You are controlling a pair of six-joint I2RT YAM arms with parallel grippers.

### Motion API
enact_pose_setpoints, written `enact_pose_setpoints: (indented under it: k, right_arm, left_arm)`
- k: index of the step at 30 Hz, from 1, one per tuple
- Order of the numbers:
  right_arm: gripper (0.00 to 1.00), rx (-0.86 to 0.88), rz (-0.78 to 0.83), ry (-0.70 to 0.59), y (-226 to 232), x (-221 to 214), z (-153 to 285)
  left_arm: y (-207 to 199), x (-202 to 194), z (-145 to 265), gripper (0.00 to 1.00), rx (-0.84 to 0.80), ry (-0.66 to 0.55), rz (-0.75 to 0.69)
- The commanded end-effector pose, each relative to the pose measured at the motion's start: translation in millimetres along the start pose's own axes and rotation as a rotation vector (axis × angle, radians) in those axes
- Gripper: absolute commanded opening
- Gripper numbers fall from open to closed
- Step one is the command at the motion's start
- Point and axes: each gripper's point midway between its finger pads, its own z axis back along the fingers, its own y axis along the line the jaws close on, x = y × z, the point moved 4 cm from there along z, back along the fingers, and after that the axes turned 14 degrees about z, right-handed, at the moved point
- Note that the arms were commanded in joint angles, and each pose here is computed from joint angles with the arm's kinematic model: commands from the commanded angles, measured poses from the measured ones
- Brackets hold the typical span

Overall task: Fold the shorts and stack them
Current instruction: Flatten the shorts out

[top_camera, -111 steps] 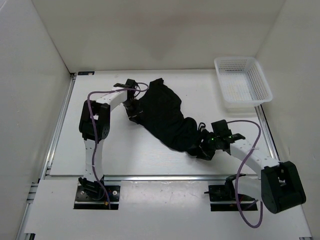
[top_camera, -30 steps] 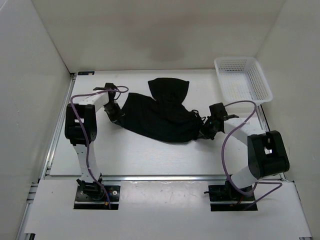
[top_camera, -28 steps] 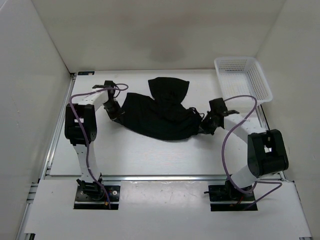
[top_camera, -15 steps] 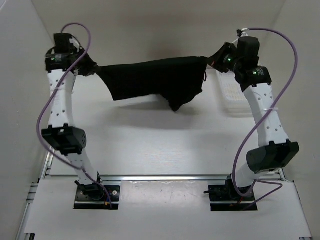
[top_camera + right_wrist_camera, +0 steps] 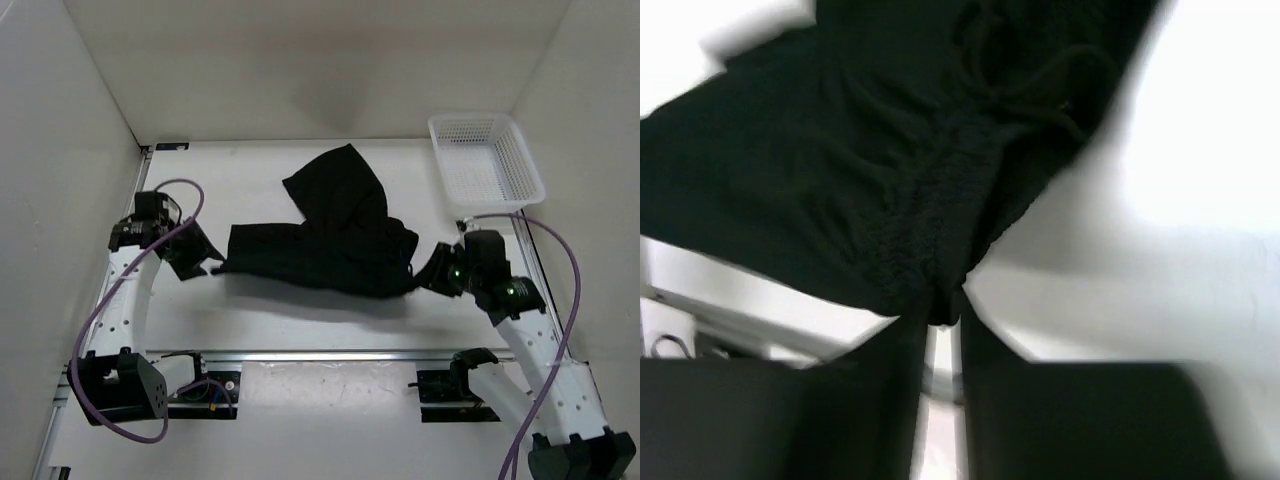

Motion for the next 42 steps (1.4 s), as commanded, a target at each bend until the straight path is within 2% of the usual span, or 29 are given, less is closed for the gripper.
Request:
enact_pose_setpoints:
  k: [1, 2, 3, 5, 7, 8, 9, 12, 13, 14, 15, 16, 17, 18, 19, 20, 21, 22, 23, 25, 28, 29, 30, 33, 36, 38, 42]
  right_arm:
    - [0.44, -0.042, -0.065, 0.061, -11.4, -53.1, 20.3]
    - [0.67, -0.039, -0.083, 0.059, -11.2, -57.9, 22.4]
    - [0.72, -0.033, -0.111, 0.039, -8.9, -57.9, 27.0]
    - [0.76, -0.085, -0.141, 0.041, -15.0, -58.3, 25.3]
    - [0.76, -0.164, -0.170, 0.035, -21.1, -43.7, 22.2]
    - [0.72, -0.204, -0.188, 0.081, -24.9, -41.0, 13.4]
    - [0.68, -0.210, -0.186, 0.067, -22.6, -26.4, 12.4]
    - [0.53, -0.202, -0.211, 0.102, -14.8, 2.4, -11.1]
    - [0.53, -0.217, -0.213, 0.116, -15.7, 8.5, -16.9]
    - [0.51, -0.264, -0.218, 0.163, -22.7, 11.7, -34.7]
    - [0.51, -0.292, -0.213, 0.142, -23.7, 28.3, -39.1]
    - [0.51, -0.369, -0.192, 0.184, -39.5, 29.7, -54.8]
    - [0.53, -0.392, -0.194, 0.176, -47.9, 38.4, -63.3]
    - [0.57, -0.393, -0.188, 0.160, -49.8, 53.4, -69.0]
    - [0.59, -0.411, -0.184, 0.200, -58.3, 54.4, -85.3]
    - [0.59, -0.435, -0.161, 0.208, -63.3, 58.6, -91.6]
    - [0.61, -0.452, -0.144, 0.213, -66.7, 63.6, -97.5]
    - [0.63, -0.467, -0.126, 0.214, -70.1, 74.3, -108.1]
    - [0.64, -0.475, -0.105, 0.218, -72.6, 78.6, -112.6]
    - [0.68, -0.475, -0.083, 0.232, -75.2, 86.4, -125.7]
    - [0.70, -0.468, -0.030, 0.262, -76.9, 90.6, -141.9]
    - [0.71, -0.469, -0.019, 0.278, -79.1, 87.5, -145.2]
    - [0.71, -0.484, -0.018, 0.287, -82.5, 86.7, -150.3]
    - [0.71, -0.491, -0.001, 0.337, -89.5, 77.7, -164.1]
    - [0.71, -0.516, 0.002, 0.360, -96.4, 74.4, -175.3]
    - [0.71, -0.518, 0.010, 0.384, -99.6, 68.8, -180.2]
    - [0.71, -0.495, 0.009, 0.424, -101.6, 58.5, -191.8]
  left_arm:
    - [45.9, -32.9, -16.2, 0.70, 0.085, 0.065, 0.016]
    - [50.1, -36.0, -19.0, 0.80, 0.097, 0.078, 0.021]
    - [51.4, -35.8, -22.7, 0.86, 0.111, 0.093, 0.026]
    - [43.9, -28.1, -22.9, 0.86, 0.101, 0.082, 0.022]
    - [33.3, -15.0, -23.0, 0.87, 0.102, 0.067, 0.019]
    - [17.4, -2.8, -15.0, 0.86, 0.075, 0.023, -0.006]
    - [7.3, 4.8, -13.6, 0.83, 0.059, 0.001, -0.023]
    - [-38.3, 15.0, -17.6, 0.78, -0.004, 0.008, -0.167]
    - [-51.5, 8.4, -37.2, 0.78, 0.009, 0.076, -0.222]
    - [-76.3, 15.5, -35.9, 0.78, -0.031, 0.061, -0.280]
    - [-85.4, 16.1, -43.7, 0.78, -0.005, 0.072, -0.299]
    - [-88.1, 16.2, -69.6, 0.78, 0.067, 0.114, -0.311]
    - [-115.6, 16.6, -70.0, 0.78, 0.036, 0.093, -0.358]
    - [-123.1, 20.5, -78.9, 0.79, 0.066, 0.076, -0.375]
    - [-132.6, 20.0, -87.3, 0.80, 0.067, 0.086, -0.387]
    - [-134.8, 14.9, -115.1, 0.80, 0.117, 0.126, -0.403]
    - [-154.9, 26.7, -114.5, 0.80, 0.087, 0.084, -0.397]
    - [-163.7, 24.2, -123.1, 0.82, 0.087, 0.093, -0.400]
    - [-164.1, 20.4, -150.7, 0.82, 0.120, 0.127, -0.407]
    - [-190.2, 28.9, -161.5, 0.82, 0.068, 0.091, -0.411]
    - [-203.1, 29.3, -198.0, 0.83, 0.058, 0.112, -0.407]
    - [-195.5, 25.1, -222.9, 0.87, 0.086, 0.151, -0.402]
    - [-205.5, 29.6, -225.2, 0.89, 0.058, 0.129, -0.396]
    - [-193.4, 29.3, -255.1, 0.89, 0.112, 0.127, -0.370]
    - [-185.8, 28.4, -273.9, 0.89, 0.133, 0.129, -0.370]
    - [-185.0, 26.1, -280.0, 1.00, 0.132, 0.142, -0.357]
    - [-186.7, 16.9, -291.9, 1.00, 0.152, 0.117, -0.387]
